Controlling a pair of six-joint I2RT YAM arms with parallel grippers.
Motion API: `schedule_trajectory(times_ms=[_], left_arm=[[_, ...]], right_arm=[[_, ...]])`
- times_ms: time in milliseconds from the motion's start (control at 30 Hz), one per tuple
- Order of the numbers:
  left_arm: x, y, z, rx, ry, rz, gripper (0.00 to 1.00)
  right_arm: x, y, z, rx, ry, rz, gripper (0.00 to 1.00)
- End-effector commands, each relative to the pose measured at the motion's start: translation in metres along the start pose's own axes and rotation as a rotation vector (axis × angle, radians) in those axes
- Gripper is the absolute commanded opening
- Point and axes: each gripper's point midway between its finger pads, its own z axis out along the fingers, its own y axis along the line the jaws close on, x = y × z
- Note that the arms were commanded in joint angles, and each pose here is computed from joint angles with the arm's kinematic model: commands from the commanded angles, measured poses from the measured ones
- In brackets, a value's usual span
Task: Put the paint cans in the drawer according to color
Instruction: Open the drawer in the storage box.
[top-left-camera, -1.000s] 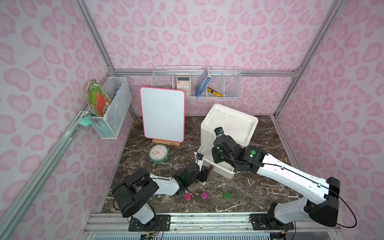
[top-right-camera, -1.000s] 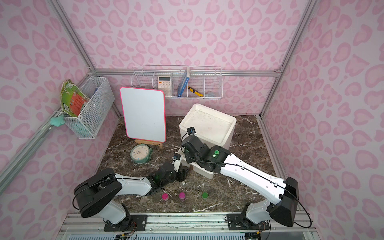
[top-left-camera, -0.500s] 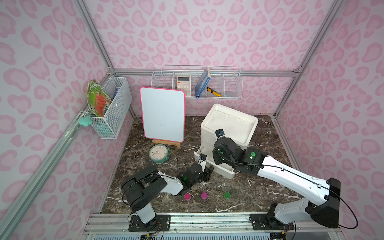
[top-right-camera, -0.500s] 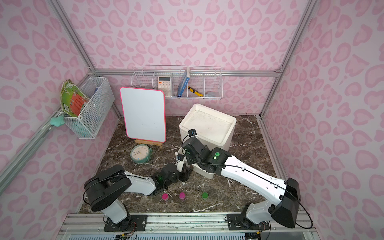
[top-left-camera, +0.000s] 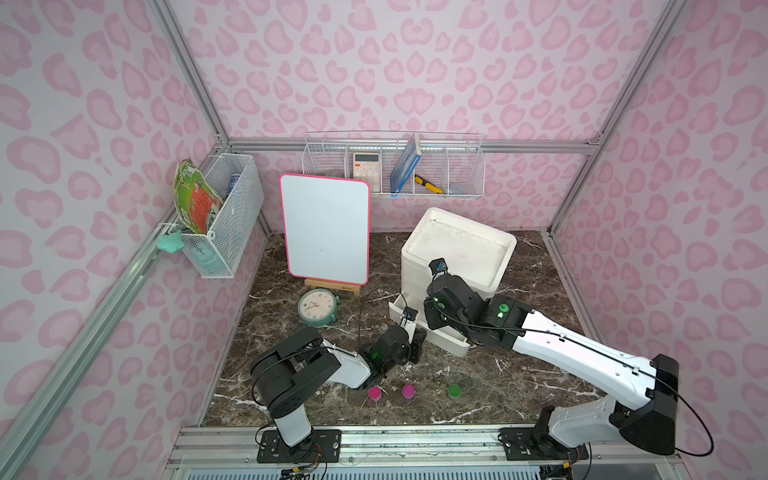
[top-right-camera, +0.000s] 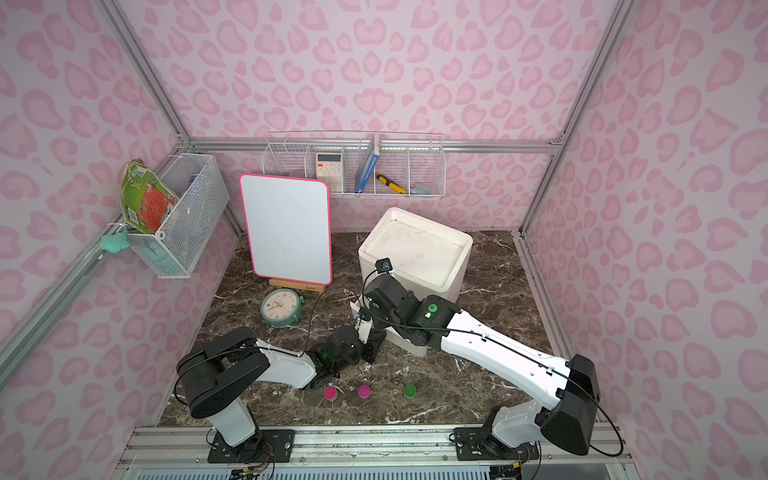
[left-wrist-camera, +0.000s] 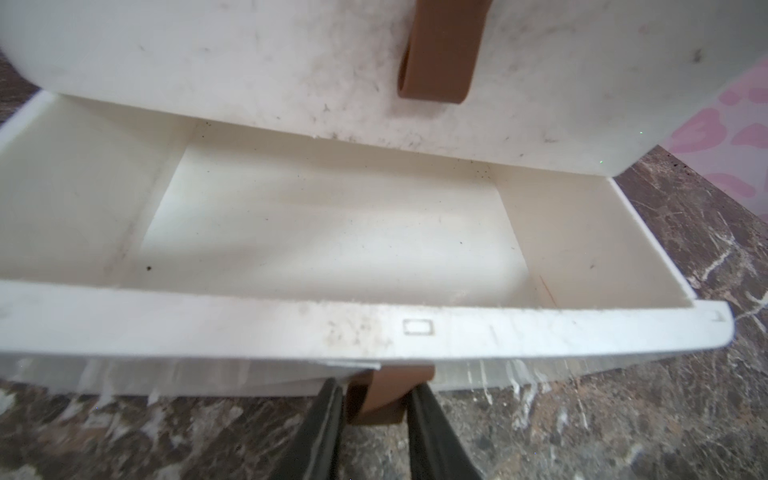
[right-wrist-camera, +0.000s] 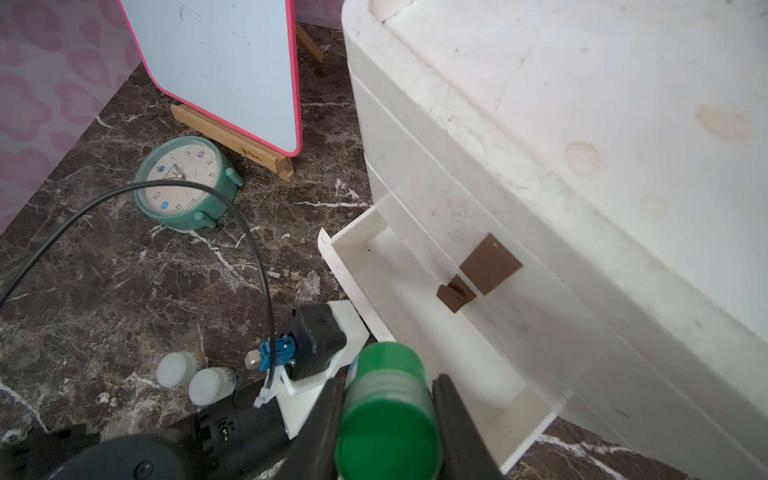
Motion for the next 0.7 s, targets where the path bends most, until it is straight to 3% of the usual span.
schedule_trajectory(times_ms=[0, 233, 667], left_arm=[[-0.006, 0.000, 0.000, -0.002, -0.022, 0.009, 0.20], [-0.007, 0.001, -0.012, 0.011, -0.053, -0.001, 0.00], [0.002, -0.005, -0.037, 0.035, -0.062, -0.004, 0.00]], right_arm=[[-0.007, 0.002, -0.001, -0.007, -0.018, 0.010, 0.21], [-0.005, 0.004, 0.002, -0.009, -0.007, 0.003, 0.21], [0.016, 0.010, 0.028, -0.016, 0.098, -0.040, 0.21]])
